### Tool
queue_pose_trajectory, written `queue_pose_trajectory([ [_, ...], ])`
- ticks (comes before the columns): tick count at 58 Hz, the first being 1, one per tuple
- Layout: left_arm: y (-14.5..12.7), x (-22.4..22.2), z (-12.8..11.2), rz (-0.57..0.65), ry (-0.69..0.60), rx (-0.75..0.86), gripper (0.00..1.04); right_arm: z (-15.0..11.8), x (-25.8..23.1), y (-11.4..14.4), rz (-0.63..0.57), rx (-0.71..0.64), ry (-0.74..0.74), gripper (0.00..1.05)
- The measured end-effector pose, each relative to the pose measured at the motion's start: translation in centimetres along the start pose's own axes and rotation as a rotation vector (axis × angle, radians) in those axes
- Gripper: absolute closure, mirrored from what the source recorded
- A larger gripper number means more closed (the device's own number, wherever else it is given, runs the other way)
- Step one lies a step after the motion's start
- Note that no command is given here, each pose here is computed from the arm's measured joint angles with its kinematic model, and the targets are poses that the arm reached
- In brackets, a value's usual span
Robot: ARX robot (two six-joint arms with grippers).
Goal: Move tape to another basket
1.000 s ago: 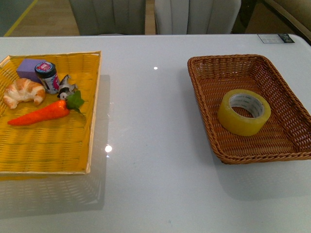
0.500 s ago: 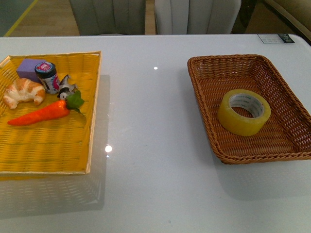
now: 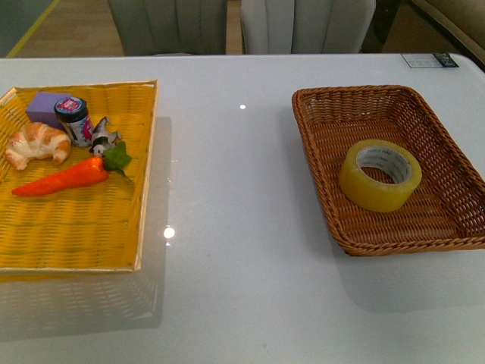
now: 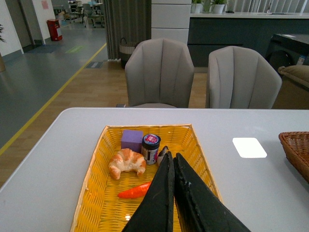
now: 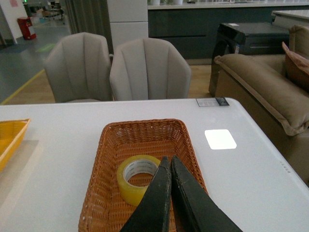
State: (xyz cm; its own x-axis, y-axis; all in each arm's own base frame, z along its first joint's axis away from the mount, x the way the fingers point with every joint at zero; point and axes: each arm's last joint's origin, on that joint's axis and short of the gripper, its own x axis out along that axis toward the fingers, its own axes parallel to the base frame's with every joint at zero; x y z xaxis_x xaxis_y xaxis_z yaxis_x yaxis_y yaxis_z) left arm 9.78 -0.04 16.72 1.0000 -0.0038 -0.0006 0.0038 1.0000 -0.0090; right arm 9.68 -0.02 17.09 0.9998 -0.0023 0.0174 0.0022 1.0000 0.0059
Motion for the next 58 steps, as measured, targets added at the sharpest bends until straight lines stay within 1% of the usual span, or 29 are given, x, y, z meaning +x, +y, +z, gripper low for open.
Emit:
queue_pose_trajectory([
  [8,0.00,0.00,0.00,0.000,0.000,0.000,1.03,-0.01,-0.01,0.00,0.000,0.000,0.000,1.03],
  [10,0.00,0.00,0.00,0.000,0.000,0.000,1.03,0.00,-0.02,0.00,0.000,-0.002,0.000,0.98],
  [11,0.00,0.00,0.00,0.000,0.000,0.000,1.03,0.00,-0.02,0.00,0.000,-0.002,-0.001,0.93],
  [12,0.00,0.00,0.00,0.000,0.000,0.000,1.00,0.00,-0.02,0.00,0.000,-0.002,-0.001,0.89],
  [23,0.00,0.00,0.00,0.000,0.000,0.000,0.47,0.00,-0.02,0.00,0.000,-0.002,-0.001,0.37],
  [29,0.00,0.00,0.00,0.000,0.000,0.000,0.27,0.00,-0.02,0.00,0.000,-0.002,-0.001,0.17],
  [30,0.00,0.00,0.00,0.000,0.000,0.000,0.26,0.00,-0.02,0.00,0.000,-0.002,-0.001,0.16],
  [33,0.00,0.00,0.00,0.000,0.000,0.000,0.15,0.00,-0.02,0.00,0.000,-0.001,-0.001,0.08],
  [35,0.00,0.00,0.00,0.000,0.000,0.000,0.08,0.00,-0.02,0.00,0.000,-0.001,-0.001,0.09],
  [36,0.00,0.00,0.00,0.000,0.000,0.002,0.07,0.00,-0.02,0.00,0.000,-0.002,-0.001,0.09],
  [39,0.00,0.00,0.00,0.000,0.000,0.002,0.10,0.00,-0.02,0.00,0.000,-0.001,-0.001,0.09],
  [58,0.00,0.00,0.00,0.000,0.000,0.002,0.09,0.00,-0.02,0.00,0.000,-0.002,-0.001,0.09],
])
